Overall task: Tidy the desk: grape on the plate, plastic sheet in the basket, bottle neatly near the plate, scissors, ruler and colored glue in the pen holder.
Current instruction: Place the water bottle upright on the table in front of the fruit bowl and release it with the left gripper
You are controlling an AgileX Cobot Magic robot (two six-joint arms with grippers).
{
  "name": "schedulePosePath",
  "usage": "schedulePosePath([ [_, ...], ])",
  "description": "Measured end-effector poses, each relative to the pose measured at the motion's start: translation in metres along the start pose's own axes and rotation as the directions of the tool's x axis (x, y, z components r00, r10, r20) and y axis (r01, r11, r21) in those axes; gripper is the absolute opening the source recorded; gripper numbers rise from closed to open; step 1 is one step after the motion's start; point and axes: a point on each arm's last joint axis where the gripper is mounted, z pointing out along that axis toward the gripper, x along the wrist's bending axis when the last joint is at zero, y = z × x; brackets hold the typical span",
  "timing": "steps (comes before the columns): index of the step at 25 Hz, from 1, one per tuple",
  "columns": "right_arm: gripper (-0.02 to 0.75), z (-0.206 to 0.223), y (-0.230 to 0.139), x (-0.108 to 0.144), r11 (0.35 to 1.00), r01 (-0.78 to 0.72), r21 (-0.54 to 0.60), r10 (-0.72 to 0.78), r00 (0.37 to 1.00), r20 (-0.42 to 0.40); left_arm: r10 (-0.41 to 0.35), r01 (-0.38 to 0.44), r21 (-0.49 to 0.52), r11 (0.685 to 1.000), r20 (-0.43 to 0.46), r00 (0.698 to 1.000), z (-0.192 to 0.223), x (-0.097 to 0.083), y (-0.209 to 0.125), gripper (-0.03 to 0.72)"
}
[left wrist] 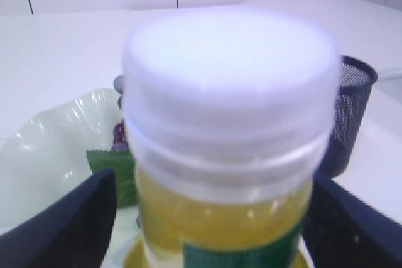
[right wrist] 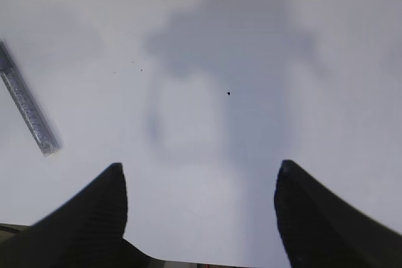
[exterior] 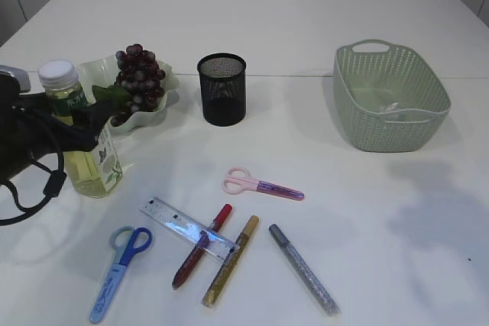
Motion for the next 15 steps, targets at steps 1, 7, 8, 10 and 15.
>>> schedulePosePath([
  [1, 0.565, 0.000, 0.000, 0.000, 1.000, 0.000, 0.000, 0.000, 1.000, 0.000, 0.003, -0.003, -0.014, 1.000, 0.000, 1.000, -0.002, 0.000, 0.005, 0.670],
  [7, 0.565, 0.000, 0.000, 0.000, 1.000, 0.000, -0.002, 0.000, 1.000, 0.000, 0.024, -0.023, -0.120, 0.993, 0.001, 1.000, -0.015, -0.004, 0.040, 0.669],
  [8, 0.565, 0.000, 0.000, 0.000, 1.000, 0.000, -0.002, 0.000, 1.000, 0.000, 0.027, -0.026, -0.135, 0.990, 0.001, 1.000, -0.017, -0.004, 0.045, 0.669],
  [10, 0.565, 0.000, 0.000, 0.000, 1.000, 0.000, -0.002, 0.000, 1.000, 0.000, 0.037, -0.037, -0.175, 0.984, -0.002, 0.999, -0.023, -0.005, 0.060, 0.666],
  [15, 0.565, 0.000, 0.000, 0.000, 1.000, 0.000, -0.004, 0.000, 1.000, 0.000, 0.057, -0.059, -0.075, 0.995, -0.029, 0.998, -0.036, -0.006, 0.076, 0.652],
])
